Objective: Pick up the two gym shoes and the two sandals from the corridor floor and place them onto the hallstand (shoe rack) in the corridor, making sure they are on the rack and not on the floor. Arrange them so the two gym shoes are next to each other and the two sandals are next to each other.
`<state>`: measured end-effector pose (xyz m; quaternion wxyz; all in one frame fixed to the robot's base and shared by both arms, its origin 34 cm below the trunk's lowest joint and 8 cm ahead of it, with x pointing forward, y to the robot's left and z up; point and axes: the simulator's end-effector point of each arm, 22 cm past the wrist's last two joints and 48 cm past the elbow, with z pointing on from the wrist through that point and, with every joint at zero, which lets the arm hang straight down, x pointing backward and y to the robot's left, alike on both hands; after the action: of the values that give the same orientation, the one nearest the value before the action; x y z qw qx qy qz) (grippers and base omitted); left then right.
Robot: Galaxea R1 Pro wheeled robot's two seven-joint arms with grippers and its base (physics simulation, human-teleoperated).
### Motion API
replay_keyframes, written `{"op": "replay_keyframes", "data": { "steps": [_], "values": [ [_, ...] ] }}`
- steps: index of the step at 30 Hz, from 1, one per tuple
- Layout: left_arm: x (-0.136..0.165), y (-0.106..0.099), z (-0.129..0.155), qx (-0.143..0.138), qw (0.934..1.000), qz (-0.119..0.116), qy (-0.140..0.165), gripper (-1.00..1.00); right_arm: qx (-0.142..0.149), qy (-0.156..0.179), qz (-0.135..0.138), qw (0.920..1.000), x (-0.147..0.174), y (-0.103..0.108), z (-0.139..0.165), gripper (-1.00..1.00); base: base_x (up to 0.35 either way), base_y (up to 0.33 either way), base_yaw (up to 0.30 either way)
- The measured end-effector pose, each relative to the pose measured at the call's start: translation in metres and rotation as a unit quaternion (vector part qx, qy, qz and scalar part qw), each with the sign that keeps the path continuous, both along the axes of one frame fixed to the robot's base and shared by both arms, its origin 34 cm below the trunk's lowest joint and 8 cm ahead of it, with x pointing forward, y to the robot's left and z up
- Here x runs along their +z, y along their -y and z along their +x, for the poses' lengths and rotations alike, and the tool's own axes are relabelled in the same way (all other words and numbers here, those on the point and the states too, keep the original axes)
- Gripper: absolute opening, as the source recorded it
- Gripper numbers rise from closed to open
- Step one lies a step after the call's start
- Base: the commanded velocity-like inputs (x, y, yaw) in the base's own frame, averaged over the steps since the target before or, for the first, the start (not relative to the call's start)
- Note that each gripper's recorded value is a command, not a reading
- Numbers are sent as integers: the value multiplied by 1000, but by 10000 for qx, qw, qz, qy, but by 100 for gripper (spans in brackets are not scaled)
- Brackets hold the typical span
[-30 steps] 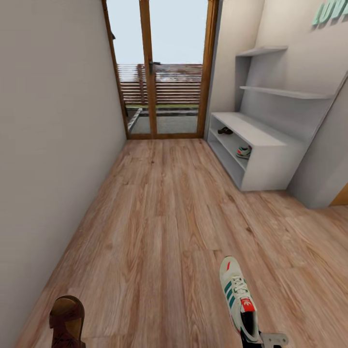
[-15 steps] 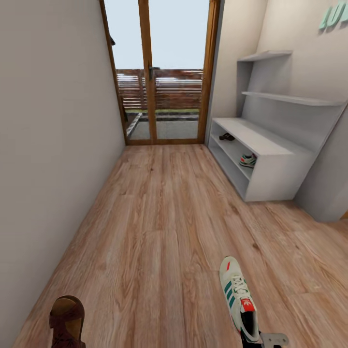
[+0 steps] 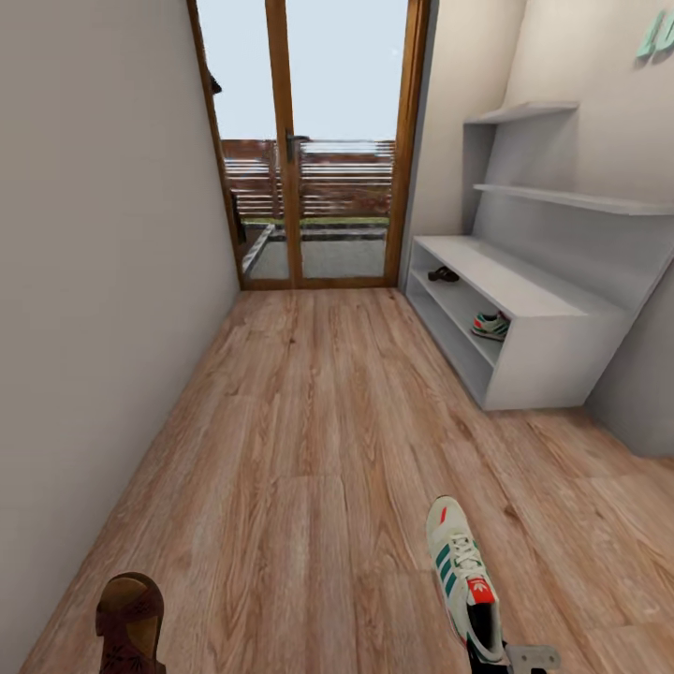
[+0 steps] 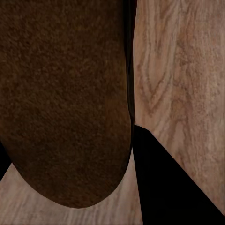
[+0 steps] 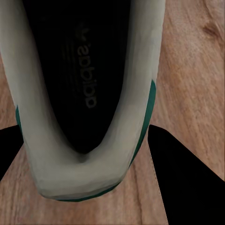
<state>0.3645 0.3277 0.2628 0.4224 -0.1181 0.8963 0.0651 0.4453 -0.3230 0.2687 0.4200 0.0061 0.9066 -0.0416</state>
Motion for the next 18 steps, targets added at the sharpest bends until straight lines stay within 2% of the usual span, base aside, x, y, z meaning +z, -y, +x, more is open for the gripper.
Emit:
{"op": "replay_keyframes", "data": {
  "steps": [18],
  "values": [
    [0, 0, 0, 8, 10000, -3, -1, -100, 7, 2, 0, 10000, 0, -1, 0, -100, 339, 0, 0]
  ]
}}
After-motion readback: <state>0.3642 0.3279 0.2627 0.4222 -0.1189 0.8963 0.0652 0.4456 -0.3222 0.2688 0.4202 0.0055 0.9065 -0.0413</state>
